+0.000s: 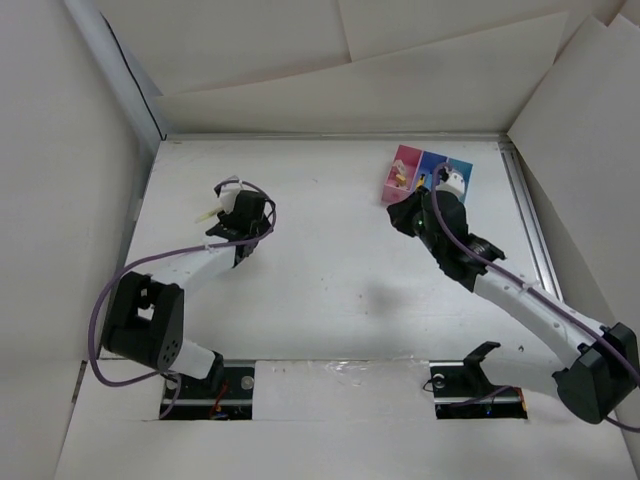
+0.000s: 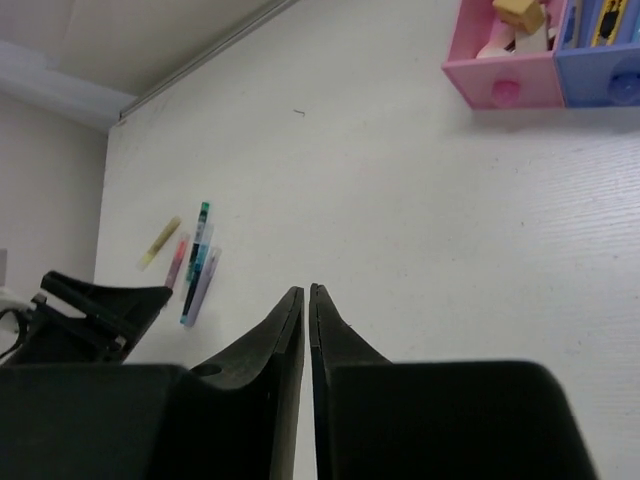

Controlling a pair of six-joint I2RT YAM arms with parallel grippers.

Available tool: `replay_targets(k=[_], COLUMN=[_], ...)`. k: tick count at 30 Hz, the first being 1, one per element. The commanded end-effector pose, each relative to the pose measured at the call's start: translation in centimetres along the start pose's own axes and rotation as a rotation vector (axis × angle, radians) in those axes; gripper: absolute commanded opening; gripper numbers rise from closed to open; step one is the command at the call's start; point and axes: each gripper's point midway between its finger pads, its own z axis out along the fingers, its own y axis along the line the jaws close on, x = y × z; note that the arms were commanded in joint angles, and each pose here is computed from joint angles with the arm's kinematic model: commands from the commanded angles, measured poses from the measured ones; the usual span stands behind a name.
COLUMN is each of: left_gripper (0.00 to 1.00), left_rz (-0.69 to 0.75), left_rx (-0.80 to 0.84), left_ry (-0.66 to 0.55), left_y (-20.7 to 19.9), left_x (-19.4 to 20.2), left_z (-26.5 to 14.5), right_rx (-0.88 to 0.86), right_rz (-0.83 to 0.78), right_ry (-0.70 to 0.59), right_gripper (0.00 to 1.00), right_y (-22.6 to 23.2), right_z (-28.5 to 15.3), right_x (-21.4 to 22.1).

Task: Sort the stationery into containers
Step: Pick up the pen from the center of the board.

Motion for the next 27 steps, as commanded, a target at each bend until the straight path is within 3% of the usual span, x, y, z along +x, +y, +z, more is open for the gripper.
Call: replay_targets(k=[1,6,13,18,22,27], left_gripper=[0.45,0.43,0.33,0.31,0.41,0.44], left_rz=[-0.013,0.027,0.087,0.101,0.106,0.101], left_rx=[0.019,-0.01,-0.078,-0.096,-0.137,-0.17], left_ry=[0.0,0.035,0.089,0.111,0.103,0.111], left_y=[-1.6,-1.2,-0.1,0.3,1.2,2.4], left_x=[-1.6,-0.8,0.7,1.4,1.3,1.2], left_z=[-0.3,0.3,1.3,1.6,2.0,2.7], right_rx=[-0.059,-0.088,-0.082,-0.078,-0.079,-0.079], right_rz=[-0.006,0.002,-0.022,-0.027,-0.027,-0.027], right_ry=[-0.032,-0.036,-0.007,-0.015,-0.016,-0.016], right_gripper=[0.14,0.34,0.36,0.37,0.38,0.38], right_y=[1.0,0.8,0.6,0.8,0.8,0.8], right_z=[-0.7,-1.2,-0.8,-0.9,-1.1,-1.1], right_x=[0.0,0.4,1.8,2.0,1.9,1.9])
